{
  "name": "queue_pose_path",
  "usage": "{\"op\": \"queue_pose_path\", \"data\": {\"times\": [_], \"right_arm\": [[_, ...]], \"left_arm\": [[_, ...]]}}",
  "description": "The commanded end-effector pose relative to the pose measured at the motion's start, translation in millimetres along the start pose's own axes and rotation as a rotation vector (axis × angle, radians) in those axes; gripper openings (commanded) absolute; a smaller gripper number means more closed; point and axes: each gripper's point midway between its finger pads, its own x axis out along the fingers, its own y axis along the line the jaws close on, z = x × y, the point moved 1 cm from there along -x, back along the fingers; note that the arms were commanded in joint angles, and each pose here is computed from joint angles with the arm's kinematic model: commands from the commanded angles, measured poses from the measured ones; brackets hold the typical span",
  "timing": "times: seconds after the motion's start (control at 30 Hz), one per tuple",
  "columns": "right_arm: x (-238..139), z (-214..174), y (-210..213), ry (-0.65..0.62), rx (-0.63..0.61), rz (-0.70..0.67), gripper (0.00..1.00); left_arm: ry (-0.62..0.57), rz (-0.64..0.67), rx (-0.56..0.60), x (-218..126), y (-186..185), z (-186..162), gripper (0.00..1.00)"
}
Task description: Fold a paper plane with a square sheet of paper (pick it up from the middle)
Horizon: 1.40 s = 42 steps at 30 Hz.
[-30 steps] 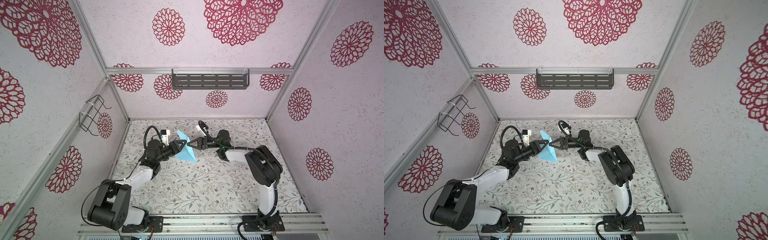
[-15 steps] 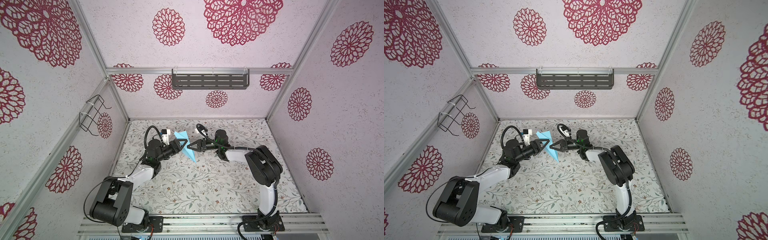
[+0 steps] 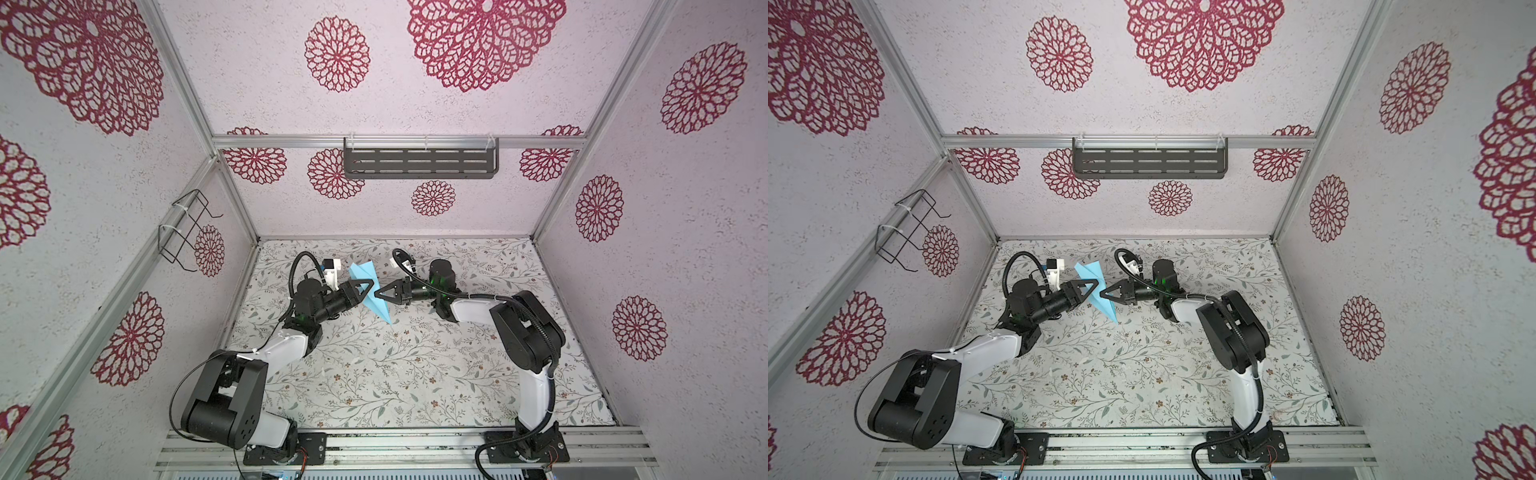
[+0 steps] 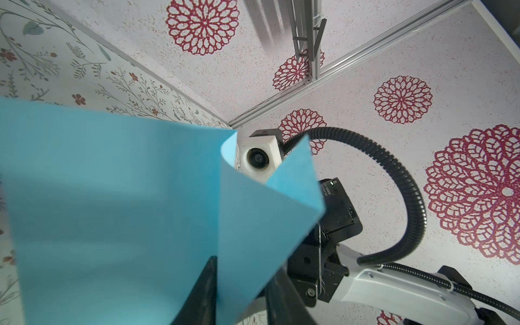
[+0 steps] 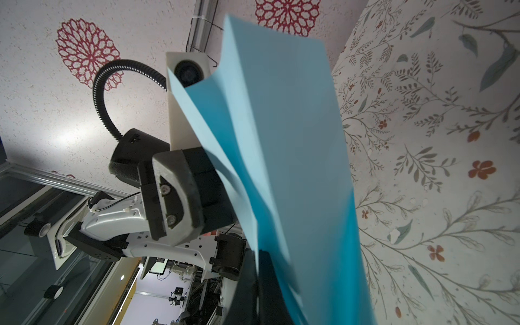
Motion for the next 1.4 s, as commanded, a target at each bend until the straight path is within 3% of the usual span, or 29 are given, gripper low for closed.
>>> {"op": "queue_pose_path", "data": {"times": [0.0,0.3,0.5,0.63,0.73,0.83,1.0,1.2,1.37], "right_arm": [[-7,13,32,-0.03,-0.101,0.038,0.06],[-8,13,34,-0.032,-0.089,0.046,0.06],[-11,16,32,-0.038,-0.079,0.022,0.09],[-24,20,21,-0.076,-0.118,-0.103,0.25],[-49,24,3,-0.11,-0.173,-0.326,0.42],[-83,33,-7,-0.165,-0.258,-0.571,0.54],[-145,49,-10,-0.314,-0.385,-0.933,0.64],[-207,56,14,-0.512,-0.512,-1.204,0.79],[-246,55,35,-0.659,-0.552,-1.338,0.97]], "left_arm": [[0.003,0.001,0.024,0,6,0,0.32],[0.015,-0.017,0.019,2,10,-3,0.24],[0.003,-0.008,0.022,0,15,-1,0.1],[-0.006,0.033,0.03,-3,20,3,0.06],[0.014,0.119,0.042,-7,29,4,0.05],[0.062,0.297,0.066,-16,46,3,0.06],[0.143,0.746,0.183,-56,68,11,0.07],[0.231,1.345,0.409,-117,70,38,0.06],[0.305,1.64,0.538,-128,70,52,0.06]]}}
